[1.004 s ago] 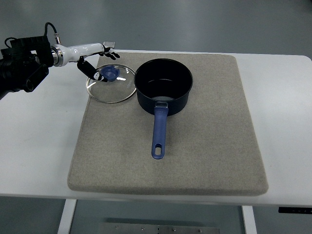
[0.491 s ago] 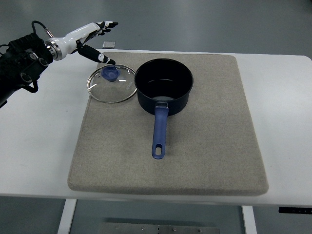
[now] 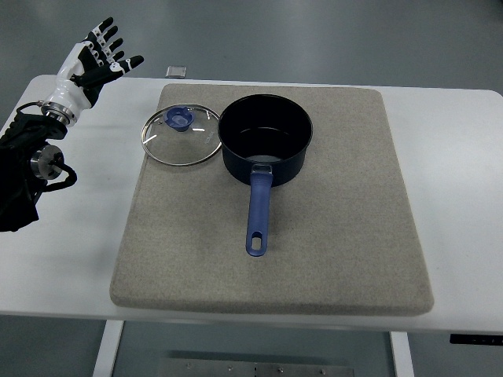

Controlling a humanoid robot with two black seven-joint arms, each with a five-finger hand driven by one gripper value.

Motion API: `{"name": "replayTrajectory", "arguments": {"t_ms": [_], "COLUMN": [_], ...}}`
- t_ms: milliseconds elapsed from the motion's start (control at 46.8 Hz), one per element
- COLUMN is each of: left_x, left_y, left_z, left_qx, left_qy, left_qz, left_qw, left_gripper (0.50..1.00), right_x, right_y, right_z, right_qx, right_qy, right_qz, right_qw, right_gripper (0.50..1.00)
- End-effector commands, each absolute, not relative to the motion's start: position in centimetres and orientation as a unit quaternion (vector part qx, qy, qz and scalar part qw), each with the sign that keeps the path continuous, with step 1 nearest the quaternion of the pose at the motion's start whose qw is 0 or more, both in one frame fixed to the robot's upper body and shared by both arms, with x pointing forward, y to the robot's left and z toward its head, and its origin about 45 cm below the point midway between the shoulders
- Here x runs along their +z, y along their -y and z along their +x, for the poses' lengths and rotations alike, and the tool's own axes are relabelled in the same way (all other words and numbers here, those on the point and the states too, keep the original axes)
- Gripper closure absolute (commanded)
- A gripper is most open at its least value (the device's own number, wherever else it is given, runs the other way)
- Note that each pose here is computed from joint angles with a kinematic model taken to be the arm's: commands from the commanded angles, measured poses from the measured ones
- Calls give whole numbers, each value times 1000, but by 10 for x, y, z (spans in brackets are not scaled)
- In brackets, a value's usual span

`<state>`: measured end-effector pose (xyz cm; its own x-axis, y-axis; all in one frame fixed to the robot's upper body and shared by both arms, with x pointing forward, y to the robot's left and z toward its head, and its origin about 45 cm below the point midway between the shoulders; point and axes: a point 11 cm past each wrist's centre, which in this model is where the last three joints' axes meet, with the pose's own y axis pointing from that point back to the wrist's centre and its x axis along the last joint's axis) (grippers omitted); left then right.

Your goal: Open pot lid and place left with left hand

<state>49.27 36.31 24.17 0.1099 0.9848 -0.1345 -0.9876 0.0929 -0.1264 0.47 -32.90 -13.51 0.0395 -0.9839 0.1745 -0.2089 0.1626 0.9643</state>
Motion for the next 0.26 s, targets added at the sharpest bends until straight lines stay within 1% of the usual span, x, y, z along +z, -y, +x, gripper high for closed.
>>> {"name": "replayTrajectory", "arguments": {"t_ms": [0, 149, 235], "left_x": [239, 246, 248], "left_y": [-370, -377, -378], "left_z": [489, 490, 490], "left_qx": [680, 693, 697], "left_qy": [-27, -47, -51], "left_qz": [-127, -184, -199], "left_qw": [722, 695, 687], "left_gripper": [508, 508, 508], "right_x": [-135, -135, -135], "right_y": [329, 329, 329], "right_z": [4, 4, 4], "right_qx": [-387, -387, -387], "right_qy": [574, 574, 573], "right_qz": [519, 520, 520], "right_qw": [501, 501, 501], "right_gripper": [583, 583, 583]}}
